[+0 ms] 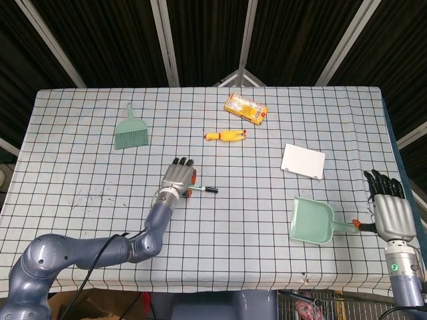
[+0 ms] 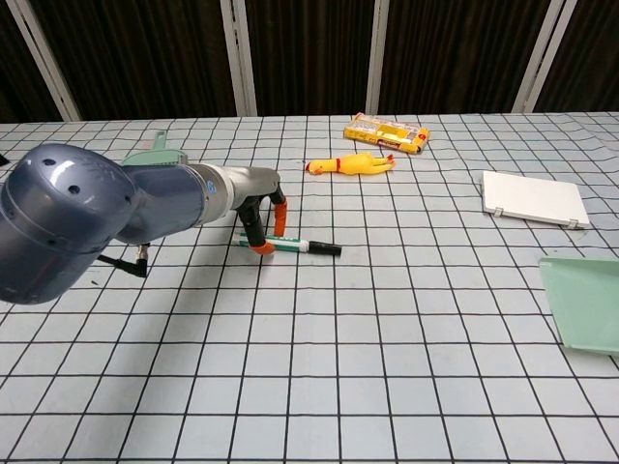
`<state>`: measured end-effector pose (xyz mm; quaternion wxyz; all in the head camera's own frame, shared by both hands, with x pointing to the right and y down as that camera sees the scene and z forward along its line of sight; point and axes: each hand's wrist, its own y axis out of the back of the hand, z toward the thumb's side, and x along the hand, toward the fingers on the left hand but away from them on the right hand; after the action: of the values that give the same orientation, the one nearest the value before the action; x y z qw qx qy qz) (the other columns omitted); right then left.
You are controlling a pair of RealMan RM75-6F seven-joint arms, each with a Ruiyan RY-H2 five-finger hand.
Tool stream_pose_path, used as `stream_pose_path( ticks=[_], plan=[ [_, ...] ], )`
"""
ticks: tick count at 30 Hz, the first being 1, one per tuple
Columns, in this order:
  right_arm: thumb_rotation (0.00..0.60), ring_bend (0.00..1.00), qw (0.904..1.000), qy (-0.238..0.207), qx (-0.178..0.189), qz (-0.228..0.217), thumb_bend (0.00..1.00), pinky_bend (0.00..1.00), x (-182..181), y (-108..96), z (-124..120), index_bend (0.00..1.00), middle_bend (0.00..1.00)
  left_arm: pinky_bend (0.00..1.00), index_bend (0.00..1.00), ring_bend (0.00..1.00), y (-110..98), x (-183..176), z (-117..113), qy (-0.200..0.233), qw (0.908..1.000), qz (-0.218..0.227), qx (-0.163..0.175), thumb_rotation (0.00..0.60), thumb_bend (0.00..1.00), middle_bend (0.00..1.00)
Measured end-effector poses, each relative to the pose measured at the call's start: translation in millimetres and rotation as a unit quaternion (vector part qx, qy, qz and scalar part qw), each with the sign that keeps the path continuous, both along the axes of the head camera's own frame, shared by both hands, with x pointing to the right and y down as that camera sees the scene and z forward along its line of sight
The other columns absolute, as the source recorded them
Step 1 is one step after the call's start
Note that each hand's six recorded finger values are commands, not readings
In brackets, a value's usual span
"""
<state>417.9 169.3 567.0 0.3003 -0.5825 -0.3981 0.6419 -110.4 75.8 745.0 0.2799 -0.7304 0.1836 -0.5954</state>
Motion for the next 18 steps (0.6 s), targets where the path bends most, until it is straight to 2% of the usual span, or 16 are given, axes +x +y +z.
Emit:
stream_pose_path(
  ticks=[9, 18],
  plan=[
    [0.6, 0.02, 1.0, 0.0, 0.0, 0.001, 0.09, 0.0, 0.1, 0.0, 0.4, 0.02, 0.0, 0.0, 0.5, 0.0, 0.3, -0.1, 0.6, -0.004, 1.0, 0.003, 0.0, 0.6, 0.51, 0.09],
    [0.6, 0.02, 1.0, 0.002, -0.002, 0.002, 0.09, 0.0, 0.9, 0.2, 2.3, 0.02, 0.0, 0.0, 0.5, 0.0, 1.0, -0.6, 2.9, -0.009, 0.9999, 0.004, -0.004, 0.6, 0.52, 0.09]
  ],
)
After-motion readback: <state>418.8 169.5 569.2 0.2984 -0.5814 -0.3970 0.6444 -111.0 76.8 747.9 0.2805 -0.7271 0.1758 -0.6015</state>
